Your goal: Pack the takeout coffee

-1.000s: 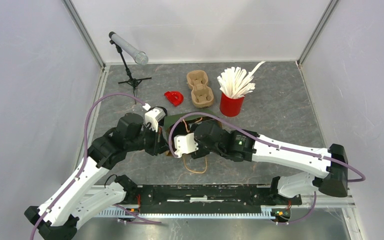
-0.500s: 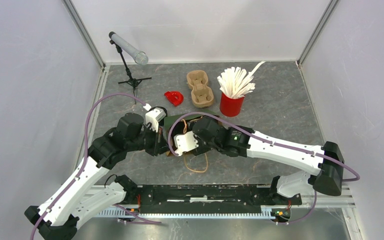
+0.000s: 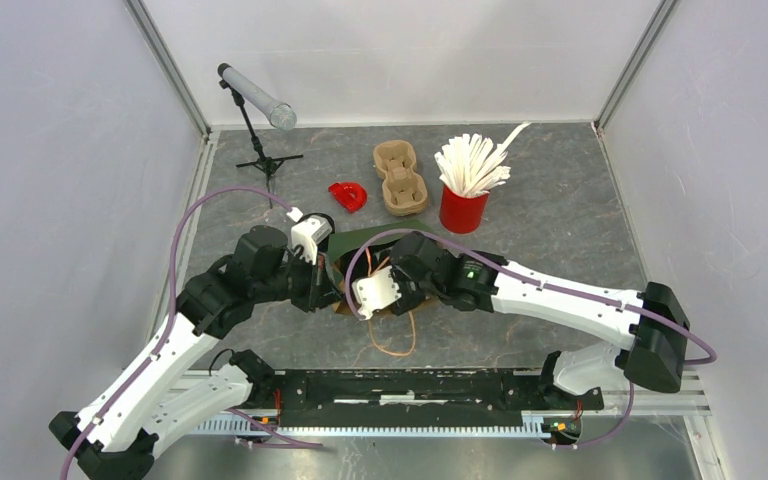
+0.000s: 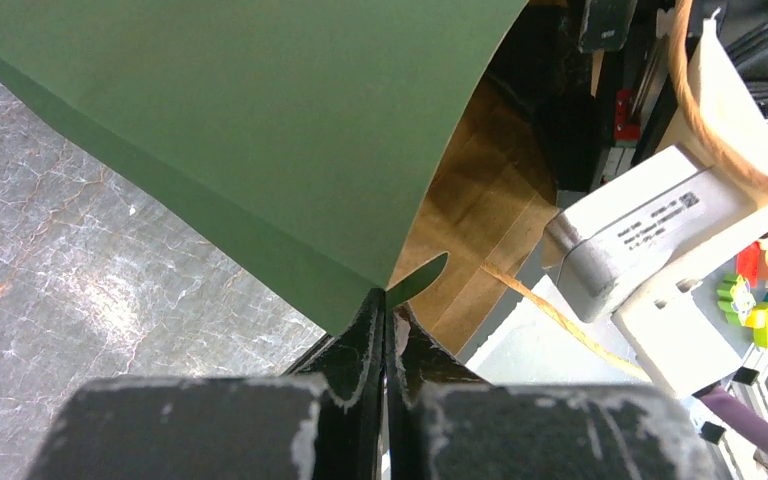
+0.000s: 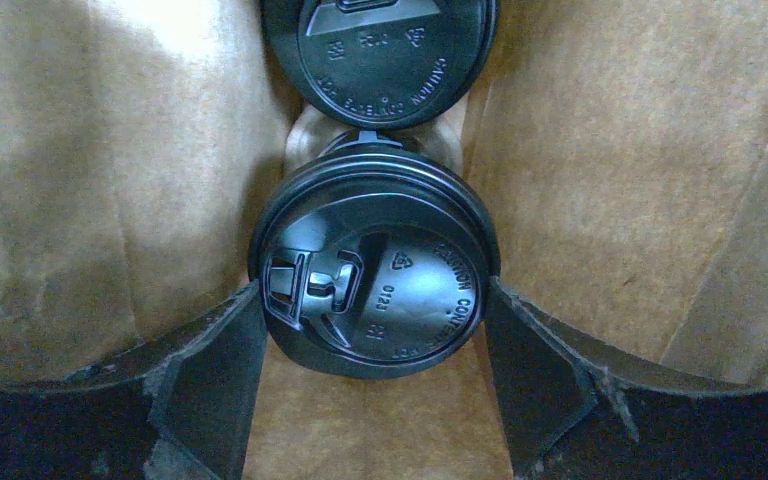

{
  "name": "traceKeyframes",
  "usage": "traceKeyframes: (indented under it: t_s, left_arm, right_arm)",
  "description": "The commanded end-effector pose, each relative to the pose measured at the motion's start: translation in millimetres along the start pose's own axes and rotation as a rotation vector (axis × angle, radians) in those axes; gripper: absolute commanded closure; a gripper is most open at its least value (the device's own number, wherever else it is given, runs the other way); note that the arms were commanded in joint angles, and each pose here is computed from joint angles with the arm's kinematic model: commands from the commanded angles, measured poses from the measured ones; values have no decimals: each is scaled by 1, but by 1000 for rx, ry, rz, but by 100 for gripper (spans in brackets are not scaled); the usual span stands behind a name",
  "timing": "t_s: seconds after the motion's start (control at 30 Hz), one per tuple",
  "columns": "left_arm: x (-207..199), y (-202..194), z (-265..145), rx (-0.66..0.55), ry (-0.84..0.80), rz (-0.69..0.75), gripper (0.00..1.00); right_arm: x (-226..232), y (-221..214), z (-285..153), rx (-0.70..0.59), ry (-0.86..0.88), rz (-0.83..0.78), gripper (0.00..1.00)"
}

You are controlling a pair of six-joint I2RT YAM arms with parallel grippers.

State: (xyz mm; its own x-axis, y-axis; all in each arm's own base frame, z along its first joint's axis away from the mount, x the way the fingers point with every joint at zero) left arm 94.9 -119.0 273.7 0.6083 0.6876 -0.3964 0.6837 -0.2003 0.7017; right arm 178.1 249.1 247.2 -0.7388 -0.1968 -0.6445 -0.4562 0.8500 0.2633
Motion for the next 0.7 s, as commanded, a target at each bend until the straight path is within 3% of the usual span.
traceKeyframes:
  t_s: [0.0,0.67]
  left_arm:
    - [-3,5,2,-32,-41,15,98]
    - [-1,4,5,-15,-34,4,98]
  right_arm:
    - [-9,-1,6,-44,-25,-15,28]
    - [-13,-12,34,-61,5,-41,29]
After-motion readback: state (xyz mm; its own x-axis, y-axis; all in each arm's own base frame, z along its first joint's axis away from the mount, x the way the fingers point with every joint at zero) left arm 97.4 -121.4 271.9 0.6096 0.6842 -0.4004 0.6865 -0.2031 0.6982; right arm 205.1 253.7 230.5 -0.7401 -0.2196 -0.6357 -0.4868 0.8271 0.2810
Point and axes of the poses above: each gripper's point midway between its finger pads, its own z axis out along the fingers, its own x axis along the line the jaws close on, y = z × x, the point moved 10 cm from there along -z, back along the fingers, and after that the axes turned 5 degrees about z, right-handed, at the moved point
